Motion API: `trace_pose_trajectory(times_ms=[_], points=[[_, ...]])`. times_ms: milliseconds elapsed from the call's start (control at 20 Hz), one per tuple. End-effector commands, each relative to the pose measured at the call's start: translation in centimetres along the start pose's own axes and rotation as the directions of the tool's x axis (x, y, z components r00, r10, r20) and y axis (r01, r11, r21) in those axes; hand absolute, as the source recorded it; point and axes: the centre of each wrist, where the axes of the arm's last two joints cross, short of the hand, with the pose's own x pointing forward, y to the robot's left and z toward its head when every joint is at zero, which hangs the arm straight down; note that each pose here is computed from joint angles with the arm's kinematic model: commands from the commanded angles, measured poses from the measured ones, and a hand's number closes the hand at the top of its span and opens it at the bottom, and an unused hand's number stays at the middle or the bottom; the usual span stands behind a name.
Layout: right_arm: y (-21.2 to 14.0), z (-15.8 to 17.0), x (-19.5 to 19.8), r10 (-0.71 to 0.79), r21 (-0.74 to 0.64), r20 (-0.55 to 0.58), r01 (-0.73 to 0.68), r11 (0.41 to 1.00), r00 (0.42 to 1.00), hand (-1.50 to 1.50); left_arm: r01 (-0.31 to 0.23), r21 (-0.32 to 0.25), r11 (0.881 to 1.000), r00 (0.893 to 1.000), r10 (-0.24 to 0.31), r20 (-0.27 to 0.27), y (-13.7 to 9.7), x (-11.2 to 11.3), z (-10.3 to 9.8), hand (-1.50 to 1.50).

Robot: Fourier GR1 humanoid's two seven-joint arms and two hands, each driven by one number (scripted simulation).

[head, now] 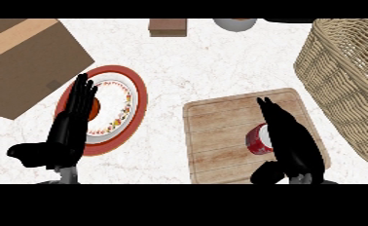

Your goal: Pick the can from the cutting board and place it in the basket

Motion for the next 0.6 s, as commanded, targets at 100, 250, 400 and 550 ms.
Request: trace_pose_trajectory(times_ms=[100, 250, 400, 550], points=[[2.1, -1.9, -1.5, 0.014, 0.001, -0.013, -0.014, 1.000, 1.000, -1.50, -0.008, 0.001, 1.000, 1.000, 0.008, 0.010, -0.3, 0.4, -1.5, 0.00], [0.0, -1.9, -2.3, 0.023, 0.052, -0.015, -0.023, 0.998, 1.000, 1.50, -0.004, -0.003, 1.000, 1.000, 0.004, -0.024, 0.2, 0.4, 0.0, 0.00], [0.9, -1.5, -0.7, 0.133, 0.064, 0.051, -0.136, 0.989, 0.990, 1.50, 0.005, -0.005, 1.000, 1.000, -0.005, -0.007, 0.1, 0.5, -1.9, 0.00], [3.2, -3.2, -0.4, 0.136, 0.069, 0.076, -0.141, 0.988, 0.988, 1.50, -0.007, -0.003, 1.000, 1.000, 0.007, 0.023, -1.2, 1.8, -0.2, 0.00]])
